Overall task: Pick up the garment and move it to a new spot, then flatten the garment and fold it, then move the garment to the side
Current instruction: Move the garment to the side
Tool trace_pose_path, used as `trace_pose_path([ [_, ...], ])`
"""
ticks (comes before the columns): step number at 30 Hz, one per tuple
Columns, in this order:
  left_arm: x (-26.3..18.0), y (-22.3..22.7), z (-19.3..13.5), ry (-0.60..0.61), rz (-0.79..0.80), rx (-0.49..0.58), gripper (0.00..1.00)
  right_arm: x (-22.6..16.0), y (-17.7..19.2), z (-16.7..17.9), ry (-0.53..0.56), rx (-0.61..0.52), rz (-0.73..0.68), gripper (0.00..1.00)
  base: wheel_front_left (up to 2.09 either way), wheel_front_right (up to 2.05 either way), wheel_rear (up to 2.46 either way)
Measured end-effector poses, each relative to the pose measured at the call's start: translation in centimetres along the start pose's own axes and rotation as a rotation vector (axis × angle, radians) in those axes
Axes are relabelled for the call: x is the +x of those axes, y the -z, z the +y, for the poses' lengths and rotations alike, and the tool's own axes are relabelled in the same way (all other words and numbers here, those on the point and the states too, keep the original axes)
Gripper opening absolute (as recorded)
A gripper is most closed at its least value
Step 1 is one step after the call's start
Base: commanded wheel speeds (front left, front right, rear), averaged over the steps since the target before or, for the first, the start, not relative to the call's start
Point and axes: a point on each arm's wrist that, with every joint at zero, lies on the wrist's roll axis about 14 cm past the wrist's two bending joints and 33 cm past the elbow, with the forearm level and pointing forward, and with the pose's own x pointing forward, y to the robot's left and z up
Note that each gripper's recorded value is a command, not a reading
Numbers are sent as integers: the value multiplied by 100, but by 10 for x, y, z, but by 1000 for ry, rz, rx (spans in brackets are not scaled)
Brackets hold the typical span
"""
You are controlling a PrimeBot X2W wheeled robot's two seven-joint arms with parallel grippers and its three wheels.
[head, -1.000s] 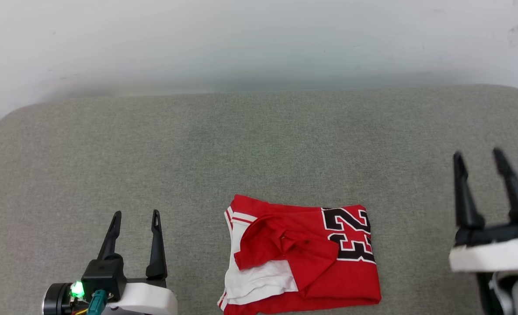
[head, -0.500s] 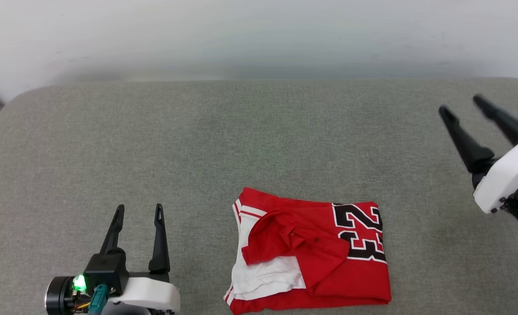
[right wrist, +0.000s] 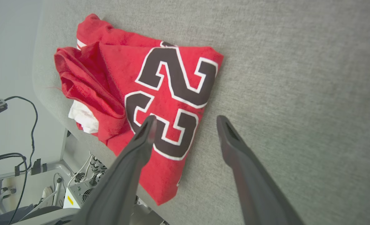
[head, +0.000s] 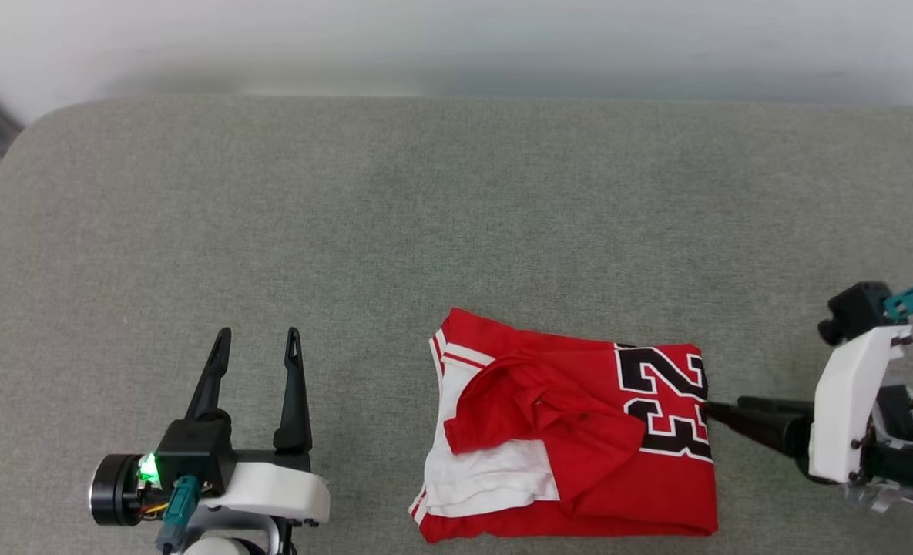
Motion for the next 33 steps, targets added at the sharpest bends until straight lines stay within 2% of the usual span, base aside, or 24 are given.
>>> trace_pose_path([
  [9,7,11,5,-15,29,9,100,48,40,11,-98,151,111,100,0,0,0],
  [16,10,14,11,-35,38,17,100,73,63,24,-138,164,185,100,0,0,0],
  [17,9,15,12,-38,39,18,100,74,63,25,-136,153,180,43,0,0,0],
  [18,9,15,13,-42,39,19,100,76,63,24,-132,140,175,0,0,0,0],
  [22,7,12,15,-46,33,19,100,76,59,27,-129,103,157,0,0,0,0],
  [26,2,7,15,-51,23,15,100,68,39,34,-136,44,92,0,0,0,0],
  [30,-1,1,12,-45,7,8,100,46,2,37,-118,-76,-13,0,0,0,0],
  [33,-1,1,9,-39,4,3,100,26,-7,34,-87,-157,-41,0,0,0,0],
])
